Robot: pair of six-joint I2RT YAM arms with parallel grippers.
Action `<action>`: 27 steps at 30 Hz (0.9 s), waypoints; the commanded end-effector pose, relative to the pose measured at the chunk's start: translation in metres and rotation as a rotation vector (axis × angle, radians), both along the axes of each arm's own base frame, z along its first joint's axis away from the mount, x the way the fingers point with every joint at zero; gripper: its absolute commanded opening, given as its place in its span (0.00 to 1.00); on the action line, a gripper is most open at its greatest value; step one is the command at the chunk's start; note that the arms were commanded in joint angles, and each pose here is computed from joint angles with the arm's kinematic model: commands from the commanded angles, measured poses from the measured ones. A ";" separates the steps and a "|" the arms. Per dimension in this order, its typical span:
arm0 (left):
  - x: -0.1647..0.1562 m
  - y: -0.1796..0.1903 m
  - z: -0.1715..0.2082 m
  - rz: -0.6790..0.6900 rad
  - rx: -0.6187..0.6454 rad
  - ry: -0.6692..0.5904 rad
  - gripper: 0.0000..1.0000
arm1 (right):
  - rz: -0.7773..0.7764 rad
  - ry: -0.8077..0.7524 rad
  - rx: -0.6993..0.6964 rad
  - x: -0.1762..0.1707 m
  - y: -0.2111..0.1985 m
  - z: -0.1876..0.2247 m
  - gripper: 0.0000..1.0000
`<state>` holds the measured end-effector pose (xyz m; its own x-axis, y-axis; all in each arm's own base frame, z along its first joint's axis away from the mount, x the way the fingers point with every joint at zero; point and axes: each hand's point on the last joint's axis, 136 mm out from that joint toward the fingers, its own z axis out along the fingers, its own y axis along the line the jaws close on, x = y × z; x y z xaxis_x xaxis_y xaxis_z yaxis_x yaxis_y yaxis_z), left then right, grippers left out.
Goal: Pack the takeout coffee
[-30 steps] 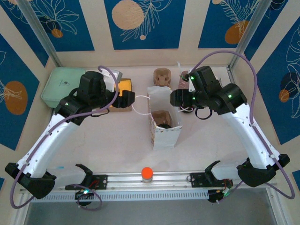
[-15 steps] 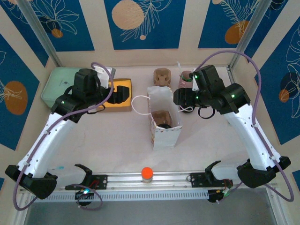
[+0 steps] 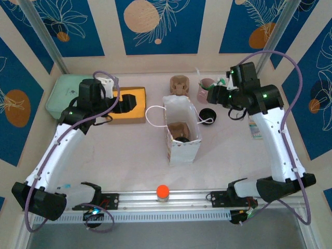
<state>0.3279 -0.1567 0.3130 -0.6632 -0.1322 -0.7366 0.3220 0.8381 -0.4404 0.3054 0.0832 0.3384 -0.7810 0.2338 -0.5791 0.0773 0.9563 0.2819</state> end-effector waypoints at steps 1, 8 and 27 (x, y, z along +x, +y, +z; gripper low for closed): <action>-0.004 -0.001 0.011 -0.014 -0.077 -0.027 0.86 | -0.013 -0.026 0.057 0.017 -0.005 0.007 0.67; -0.004 -0.002 -0.005 -0.014 -0.105 0.004 0.86 | -0.135 -0.014 0.095 0.062 -0.041 -0.003 0.45; -0.017 -0.004 -0.010 -0.044 -0.131 0.014 0.86 | -0.205 0.113 0.077 0.170 -0.086 -0.043 0.31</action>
<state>0.3151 -0.1614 0.2970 -0.6905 -0.1887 -0.6983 0.3327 0.7744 -0.5382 0.4731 -0.0103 0.3001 -0.7283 0.4659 -0.5025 0.3330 0.8815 0.3347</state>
